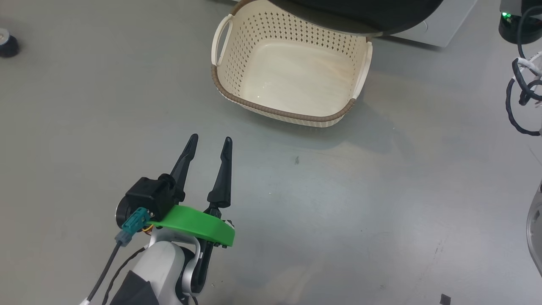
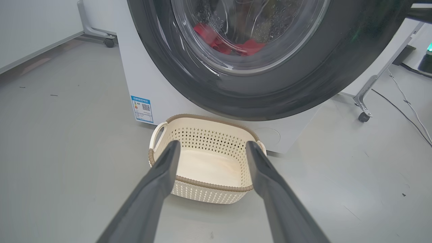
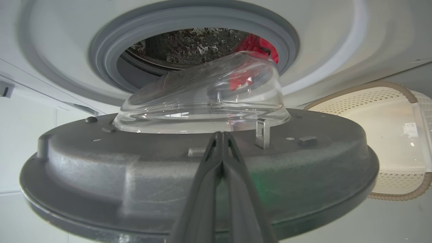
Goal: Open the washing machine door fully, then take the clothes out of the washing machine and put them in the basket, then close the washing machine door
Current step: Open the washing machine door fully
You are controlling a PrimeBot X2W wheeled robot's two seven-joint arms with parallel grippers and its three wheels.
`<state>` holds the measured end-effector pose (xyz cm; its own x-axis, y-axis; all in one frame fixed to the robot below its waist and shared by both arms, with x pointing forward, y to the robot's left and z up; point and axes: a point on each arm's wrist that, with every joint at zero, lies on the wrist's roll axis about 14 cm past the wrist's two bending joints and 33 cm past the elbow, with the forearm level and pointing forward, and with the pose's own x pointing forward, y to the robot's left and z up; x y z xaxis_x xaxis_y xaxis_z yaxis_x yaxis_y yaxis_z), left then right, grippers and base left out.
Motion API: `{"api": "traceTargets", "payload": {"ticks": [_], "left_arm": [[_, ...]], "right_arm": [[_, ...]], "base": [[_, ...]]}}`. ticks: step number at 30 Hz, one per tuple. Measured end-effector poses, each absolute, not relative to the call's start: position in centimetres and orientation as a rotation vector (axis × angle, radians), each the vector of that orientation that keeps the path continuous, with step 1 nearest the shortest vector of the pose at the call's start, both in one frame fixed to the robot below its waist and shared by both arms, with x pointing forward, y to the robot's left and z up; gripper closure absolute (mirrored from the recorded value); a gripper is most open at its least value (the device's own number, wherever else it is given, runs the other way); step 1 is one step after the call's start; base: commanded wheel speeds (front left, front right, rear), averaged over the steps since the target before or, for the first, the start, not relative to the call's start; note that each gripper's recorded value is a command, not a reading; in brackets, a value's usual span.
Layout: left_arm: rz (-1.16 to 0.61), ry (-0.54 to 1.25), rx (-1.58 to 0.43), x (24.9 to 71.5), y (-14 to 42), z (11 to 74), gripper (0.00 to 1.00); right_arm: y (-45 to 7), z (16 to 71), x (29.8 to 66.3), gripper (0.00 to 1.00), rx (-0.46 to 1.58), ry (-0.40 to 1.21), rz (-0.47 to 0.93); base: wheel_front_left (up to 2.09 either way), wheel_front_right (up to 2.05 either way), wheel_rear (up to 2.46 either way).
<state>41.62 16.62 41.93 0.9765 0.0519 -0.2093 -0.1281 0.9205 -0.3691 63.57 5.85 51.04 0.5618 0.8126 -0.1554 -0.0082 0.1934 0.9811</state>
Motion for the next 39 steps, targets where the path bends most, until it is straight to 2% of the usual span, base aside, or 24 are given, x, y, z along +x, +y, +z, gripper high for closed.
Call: {"api": "traceTargets", "payload": {"ticks": [28,39], "left_arm": [[0.095,0.185,-0.385,41.8,16.7,42.4,0.00],[0.094,0.160,-0.383,41.5,16.8,43.5,0.00]], "right_arm": [[6.8,49.6,62.3,1.00,1.285,0.960,0.692],[8.2,50.6,60.5,1.00,1.345,1.021,0.738]], "base": [[0.00,0.00,0.00],[0.00,0.00,0.00]]}}
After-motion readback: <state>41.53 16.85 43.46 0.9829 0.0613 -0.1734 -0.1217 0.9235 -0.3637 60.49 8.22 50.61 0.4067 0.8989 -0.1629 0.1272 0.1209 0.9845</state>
